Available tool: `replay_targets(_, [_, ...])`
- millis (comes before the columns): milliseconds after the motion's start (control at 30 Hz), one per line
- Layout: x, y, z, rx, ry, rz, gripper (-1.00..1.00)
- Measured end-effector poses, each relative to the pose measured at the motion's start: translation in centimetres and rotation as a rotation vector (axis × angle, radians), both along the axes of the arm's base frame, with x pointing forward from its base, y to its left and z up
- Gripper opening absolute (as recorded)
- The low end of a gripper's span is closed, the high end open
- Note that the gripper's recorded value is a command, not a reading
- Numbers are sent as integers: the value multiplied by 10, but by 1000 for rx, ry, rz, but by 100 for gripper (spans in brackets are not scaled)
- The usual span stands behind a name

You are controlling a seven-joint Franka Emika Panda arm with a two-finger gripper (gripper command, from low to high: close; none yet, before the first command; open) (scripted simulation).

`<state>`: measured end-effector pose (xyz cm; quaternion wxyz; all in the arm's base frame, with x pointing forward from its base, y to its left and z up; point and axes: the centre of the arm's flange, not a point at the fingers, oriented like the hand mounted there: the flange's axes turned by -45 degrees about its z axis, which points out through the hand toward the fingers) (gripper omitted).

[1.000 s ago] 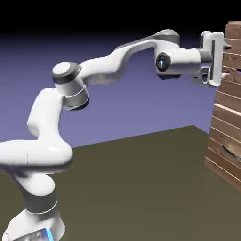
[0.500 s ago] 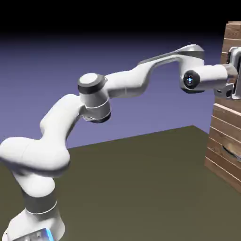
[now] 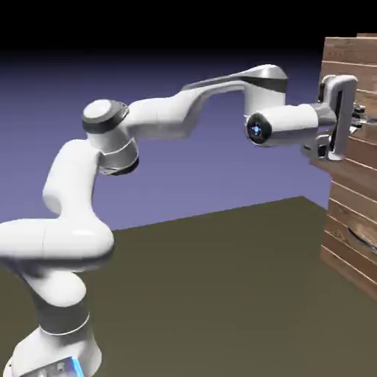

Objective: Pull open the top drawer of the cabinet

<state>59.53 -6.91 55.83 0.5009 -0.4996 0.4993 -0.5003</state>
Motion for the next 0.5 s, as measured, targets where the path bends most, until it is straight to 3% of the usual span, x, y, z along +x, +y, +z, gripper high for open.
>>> replay_targets(367, [-119, 0, 0, -1, 0, 1, -100])
replay_targets(400, [-124, 0, 0, -1, 1, 1, 100])
replay_targets(500, [-137, 0, 0, -2, 3, -1, 100])
